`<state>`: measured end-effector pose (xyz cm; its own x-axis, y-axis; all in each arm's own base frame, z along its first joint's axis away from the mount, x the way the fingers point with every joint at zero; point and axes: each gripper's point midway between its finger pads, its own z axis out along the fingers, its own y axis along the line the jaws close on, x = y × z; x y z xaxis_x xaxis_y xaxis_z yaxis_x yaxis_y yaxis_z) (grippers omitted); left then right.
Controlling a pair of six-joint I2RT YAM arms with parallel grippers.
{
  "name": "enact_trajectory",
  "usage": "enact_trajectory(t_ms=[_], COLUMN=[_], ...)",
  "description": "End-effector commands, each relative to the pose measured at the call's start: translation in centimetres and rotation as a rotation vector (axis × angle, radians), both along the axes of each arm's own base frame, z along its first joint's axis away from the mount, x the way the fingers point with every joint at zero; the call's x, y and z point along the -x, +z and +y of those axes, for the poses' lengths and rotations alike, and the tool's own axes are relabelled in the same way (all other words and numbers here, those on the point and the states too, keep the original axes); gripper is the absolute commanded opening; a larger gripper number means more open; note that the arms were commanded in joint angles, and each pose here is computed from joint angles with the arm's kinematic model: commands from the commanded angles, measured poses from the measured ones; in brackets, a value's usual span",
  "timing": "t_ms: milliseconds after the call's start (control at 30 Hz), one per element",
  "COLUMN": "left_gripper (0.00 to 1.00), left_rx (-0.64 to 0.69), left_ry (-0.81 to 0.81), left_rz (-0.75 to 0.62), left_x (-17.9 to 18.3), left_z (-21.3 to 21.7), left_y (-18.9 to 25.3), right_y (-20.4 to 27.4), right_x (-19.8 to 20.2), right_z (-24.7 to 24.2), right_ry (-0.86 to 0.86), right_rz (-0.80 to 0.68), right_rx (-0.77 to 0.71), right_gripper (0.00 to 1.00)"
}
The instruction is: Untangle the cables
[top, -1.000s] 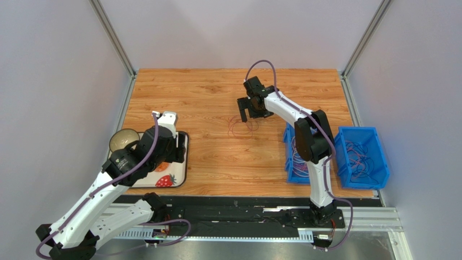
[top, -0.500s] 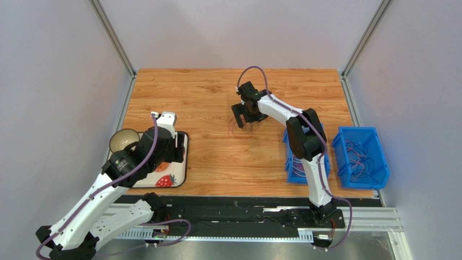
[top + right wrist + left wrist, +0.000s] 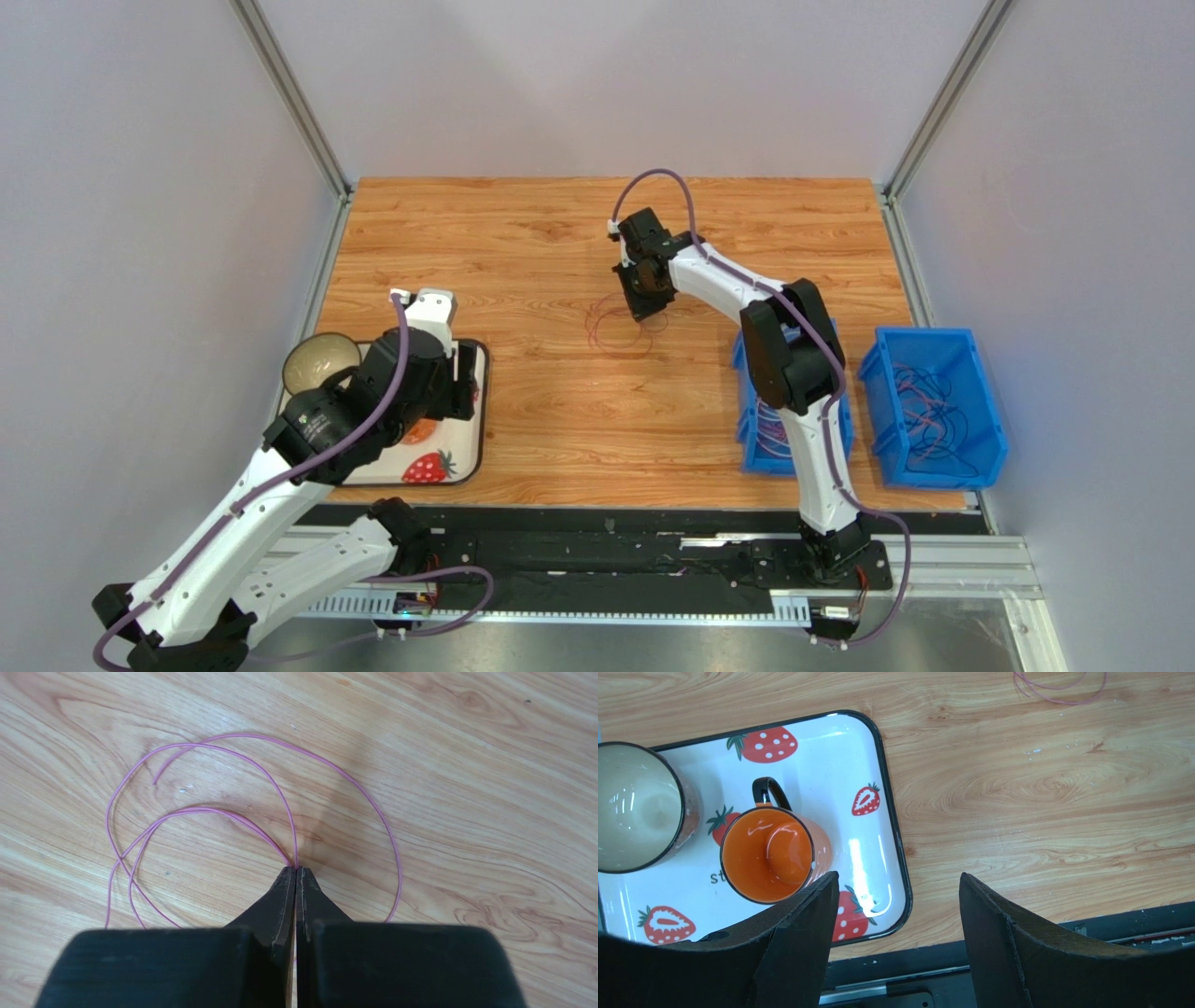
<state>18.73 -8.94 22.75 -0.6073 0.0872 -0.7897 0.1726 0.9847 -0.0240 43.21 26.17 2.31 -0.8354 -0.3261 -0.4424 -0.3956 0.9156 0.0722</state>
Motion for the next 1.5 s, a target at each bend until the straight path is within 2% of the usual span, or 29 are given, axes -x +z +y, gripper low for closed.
enact_trajectory(t_ms=[0,167,333,733,1033,1233,1467], left_gripper=[0.72,0.71,0.71,0.68,0.67,0.66,0.66], left_rx=[-0.006,-0.010,-0.014,-0.011,-0.006,-0.006,-0.004], left_ry=[0.007,0.012,0.015,0.007,0.003,-0.001,-0.008], left_rz=[-0.021,-0.019,-0.019,-0.018,-0.020,-0.019,-0.013], left_x=[-0.5,-0.6,-0.7,-0.6,-0.6,-0.6,-0.6], left_z=[0.0,0.1,0.2,0.1,0.0,-0.1,-0.3], left_y=[0.2,0.1,0.1,0.0,0.1,0.0,-0.1], right_y=[-1.5,3.6,12.0,27.2,40.7,45.9,50.8], right_x=[2.0,2.1,2.6,5.6,9.4,12.5,16.5], right_z=[1.1,2.6,2.9,-0.8,-8.1,-13.1,-20.6], right_ry=[0.018,0.026,0.006,-0.081,-0.244,-0.371,-0.607], right_rz=[0.069,0.017,-0.099,-0.378,-0.693,-0.850,-1.058], right_rx=[-0.064,-0.188,-0.304,-0.428,-0.511,-0.521,-0.472], right_gripper=[0.00,0.00,0.00,0.00,0.00,0.00,0.00])
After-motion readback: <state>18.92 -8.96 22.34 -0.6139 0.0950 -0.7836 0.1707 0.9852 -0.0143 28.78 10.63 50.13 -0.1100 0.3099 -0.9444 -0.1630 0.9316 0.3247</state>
